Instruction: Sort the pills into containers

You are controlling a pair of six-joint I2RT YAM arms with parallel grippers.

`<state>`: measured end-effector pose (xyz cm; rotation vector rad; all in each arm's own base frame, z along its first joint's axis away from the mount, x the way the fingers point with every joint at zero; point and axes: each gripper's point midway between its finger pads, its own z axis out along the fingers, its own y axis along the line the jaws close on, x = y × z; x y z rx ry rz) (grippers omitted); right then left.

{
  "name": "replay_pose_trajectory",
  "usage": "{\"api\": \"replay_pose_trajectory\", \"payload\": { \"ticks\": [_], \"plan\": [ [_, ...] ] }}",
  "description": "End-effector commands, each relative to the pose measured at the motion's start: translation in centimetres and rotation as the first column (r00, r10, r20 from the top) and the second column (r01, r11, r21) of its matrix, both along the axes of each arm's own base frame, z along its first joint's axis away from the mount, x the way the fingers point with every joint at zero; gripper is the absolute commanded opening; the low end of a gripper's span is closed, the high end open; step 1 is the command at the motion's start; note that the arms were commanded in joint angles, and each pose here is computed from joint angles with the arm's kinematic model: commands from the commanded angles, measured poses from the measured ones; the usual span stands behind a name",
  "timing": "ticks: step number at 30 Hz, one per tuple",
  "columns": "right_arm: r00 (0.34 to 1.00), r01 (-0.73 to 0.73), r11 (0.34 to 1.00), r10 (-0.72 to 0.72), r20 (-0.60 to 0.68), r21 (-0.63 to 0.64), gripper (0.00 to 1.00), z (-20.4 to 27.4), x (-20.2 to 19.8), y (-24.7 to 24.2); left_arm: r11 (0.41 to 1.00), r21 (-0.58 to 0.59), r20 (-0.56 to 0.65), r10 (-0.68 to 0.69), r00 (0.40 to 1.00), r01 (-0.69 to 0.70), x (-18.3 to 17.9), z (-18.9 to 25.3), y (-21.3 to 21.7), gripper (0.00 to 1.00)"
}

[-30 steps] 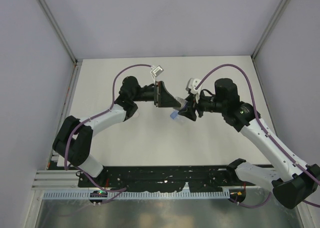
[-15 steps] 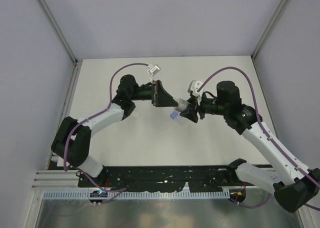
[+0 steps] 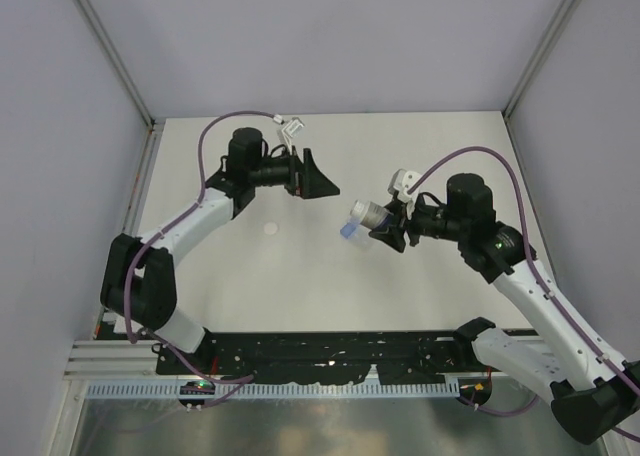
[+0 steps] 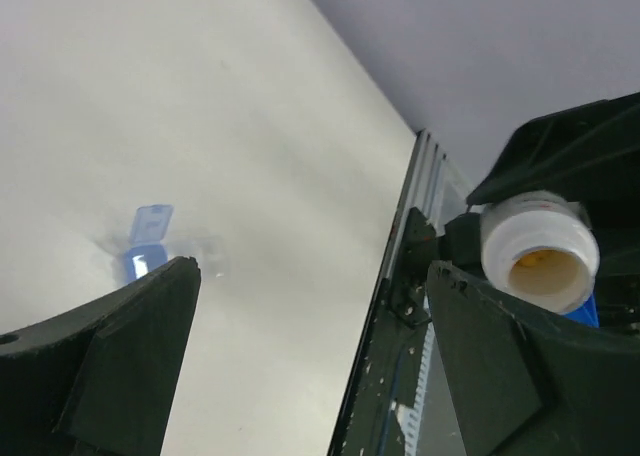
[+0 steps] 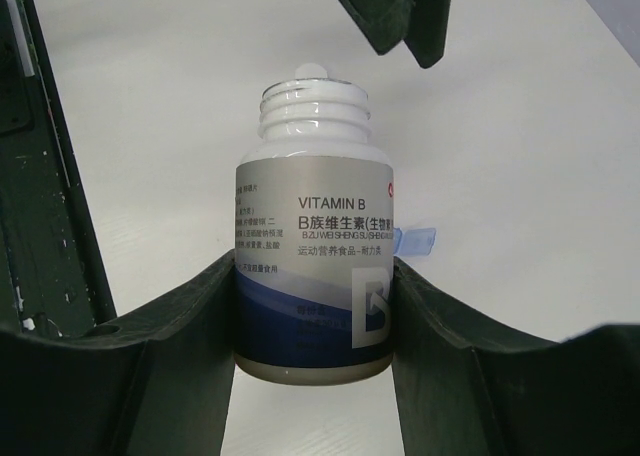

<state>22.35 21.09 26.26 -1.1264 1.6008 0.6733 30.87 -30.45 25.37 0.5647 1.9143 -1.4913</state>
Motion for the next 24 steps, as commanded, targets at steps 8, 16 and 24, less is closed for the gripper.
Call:
{"api": "replay_pose_trajectory", "payload": {
  "ticks": [8,16,24],
  "plan": [
    [0.998,0.028,0.999,-0.030,0.053,0.040,0.06,0.8,-0.2,-1.0,0.971,0.240,-0.124,0.054,0.991,-0.023,6.6,-9.3,-1.4,0.97],
    [0.998,0.036,0.999,-0.037,0.043,0.035,0.06,0.3,-0.1,-1.3,0.977,0.213,-0.237,0.027,0.971,0.025,8.5,-11.8,-4.7,0.96],
    [0.999,0.036,0.999,-0.037,0.020,0.031,0.06,-0.3,0.1,-1.3,0.972,0.223,-0.291,-0.010,0.957,0.078,8.4,-14.6,-7.6,0.89]
  ]
}}
